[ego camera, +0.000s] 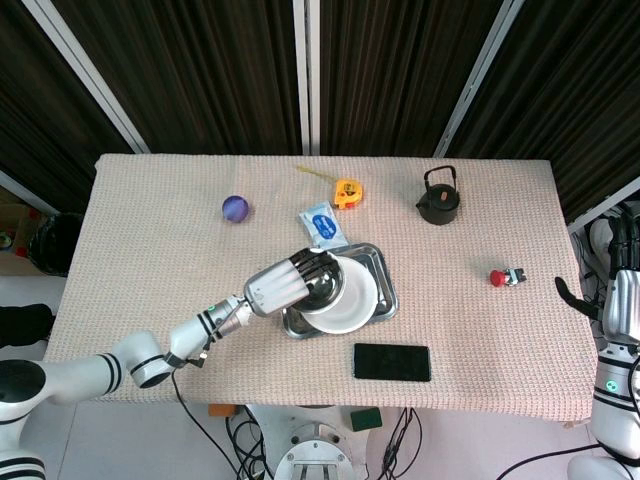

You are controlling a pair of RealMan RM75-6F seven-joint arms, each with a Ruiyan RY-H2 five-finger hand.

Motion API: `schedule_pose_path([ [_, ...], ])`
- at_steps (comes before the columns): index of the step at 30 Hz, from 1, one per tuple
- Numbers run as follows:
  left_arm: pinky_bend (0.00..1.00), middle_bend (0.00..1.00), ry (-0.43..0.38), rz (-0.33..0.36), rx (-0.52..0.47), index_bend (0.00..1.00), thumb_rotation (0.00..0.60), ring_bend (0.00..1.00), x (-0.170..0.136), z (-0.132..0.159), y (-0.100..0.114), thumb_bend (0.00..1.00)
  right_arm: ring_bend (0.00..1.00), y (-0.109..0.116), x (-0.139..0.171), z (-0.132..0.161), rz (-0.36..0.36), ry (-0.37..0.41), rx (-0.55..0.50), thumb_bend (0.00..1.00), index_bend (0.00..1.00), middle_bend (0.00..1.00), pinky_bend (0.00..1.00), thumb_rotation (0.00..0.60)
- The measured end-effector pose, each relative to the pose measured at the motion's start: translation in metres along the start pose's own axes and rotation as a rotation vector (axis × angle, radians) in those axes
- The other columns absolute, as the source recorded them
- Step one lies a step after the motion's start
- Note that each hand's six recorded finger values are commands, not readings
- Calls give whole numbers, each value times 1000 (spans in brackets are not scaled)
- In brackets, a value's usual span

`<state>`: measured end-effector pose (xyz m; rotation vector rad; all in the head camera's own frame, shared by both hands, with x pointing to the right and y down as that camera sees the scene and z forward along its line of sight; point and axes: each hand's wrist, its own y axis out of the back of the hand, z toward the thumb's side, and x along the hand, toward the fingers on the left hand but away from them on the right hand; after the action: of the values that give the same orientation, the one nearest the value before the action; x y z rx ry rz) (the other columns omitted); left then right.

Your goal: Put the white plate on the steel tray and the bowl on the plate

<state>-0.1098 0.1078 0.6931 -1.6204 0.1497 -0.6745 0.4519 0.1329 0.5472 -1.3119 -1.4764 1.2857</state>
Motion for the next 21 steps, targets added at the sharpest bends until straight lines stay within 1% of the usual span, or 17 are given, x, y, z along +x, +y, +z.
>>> schedule_pose_path([
  [4,209,94,-19,-7,20,766,600,25,23,10,-4,354,0,1,-1,-6,-6,-20,5,148,0,0,0,600],
  [8,208,100,-28,-16,38,751,600,25,30,14,-9,352,0,2,-2,-12,-7,-32,3,147,0,0,0,600],
  [11,203,100,-44,-34,51,653,600,25,29,19,-16,334,0,3,-2,-13,-13,-36,2,148,0,0,0,600],
  [13,202,100,-53,-40,46,560,600,25,29,23,-19,305,0,4,-3,-14,-17,-40,-3,148,0,0,0,600],
  [15,199,100,-55,-42,37,509,600,25,29,25,-21,277,0,4,-2,-15,-18,-44,-6,147,0,0,0,600],
  [18,196,100,-58,-46,22,477,600,24,29,27,-22,242,0,6,-2,-16,-24,-45,3,147,0,0,0,600],
  [21,191,100,-56,-40,20,382,600,24,29,27,-21,229,0,9,-2,-16,-32,-46,4,148,0,0,0,600],
])
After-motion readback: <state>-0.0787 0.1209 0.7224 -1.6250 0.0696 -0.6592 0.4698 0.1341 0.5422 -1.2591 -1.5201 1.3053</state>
